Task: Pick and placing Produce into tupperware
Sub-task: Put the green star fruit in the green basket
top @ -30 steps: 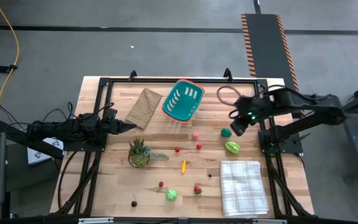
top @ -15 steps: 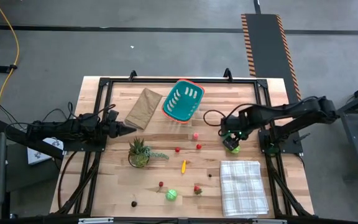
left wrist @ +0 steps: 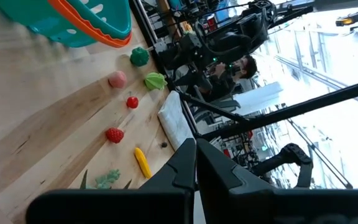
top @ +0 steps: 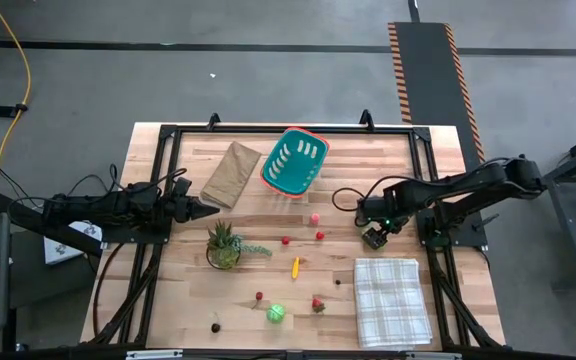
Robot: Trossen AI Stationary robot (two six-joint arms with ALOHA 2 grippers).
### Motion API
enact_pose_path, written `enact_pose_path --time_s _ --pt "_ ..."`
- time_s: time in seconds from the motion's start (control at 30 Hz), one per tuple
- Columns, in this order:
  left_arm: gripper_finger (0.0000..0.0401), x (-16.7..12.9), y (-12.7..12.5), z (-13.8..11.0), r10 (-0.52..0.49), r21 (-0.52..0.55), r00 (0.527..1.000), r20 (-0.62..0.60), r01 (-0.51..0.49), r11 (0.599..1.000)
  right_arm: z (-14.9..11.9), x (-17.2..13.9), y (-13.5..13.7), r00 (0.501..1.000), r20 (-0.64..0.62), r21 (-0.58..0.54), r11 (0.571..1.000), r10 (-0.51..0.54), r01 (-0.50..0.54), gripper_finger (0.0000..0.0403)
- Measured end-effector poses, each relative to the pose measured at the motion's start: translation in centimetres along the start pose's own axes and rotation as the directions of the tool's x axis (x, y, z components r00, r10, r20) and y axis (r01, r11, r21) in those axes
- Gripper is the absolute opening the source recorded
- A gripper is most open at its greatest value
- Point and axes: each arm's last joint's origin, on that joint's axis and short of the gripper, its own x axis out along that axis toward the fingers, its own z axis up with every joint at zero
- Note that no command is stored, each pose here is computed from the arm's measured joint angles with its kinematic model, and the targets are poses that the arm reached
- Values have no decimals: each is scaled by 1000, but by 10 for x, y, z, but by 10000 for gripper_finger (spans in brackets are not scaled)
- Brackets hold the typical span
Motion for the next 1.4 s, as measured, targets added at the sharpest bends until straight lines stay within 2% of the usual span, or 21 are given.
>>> enact_pose_path --time_s 0.23,0.6,1.0,1.4 --pt "3 0 0 0 0 -8 1000 0 0 1000 8 2 0 998 42 -29 999 48 -46 307" --pt "3 0 0 0 -1 -11 1000 1 1 1000 14 1 -4 995 100 -60 998 17 -11 363" --pt "3 0 0 0 -5 -10 1000 -7 5 1000 14 1 -3 992 125 -54 999 12 -5 364" --pt "3 0 0 -1 -9 -8 1000 -18 9 1000 12 5 -1 991 131 -107 994 18 -3 364"
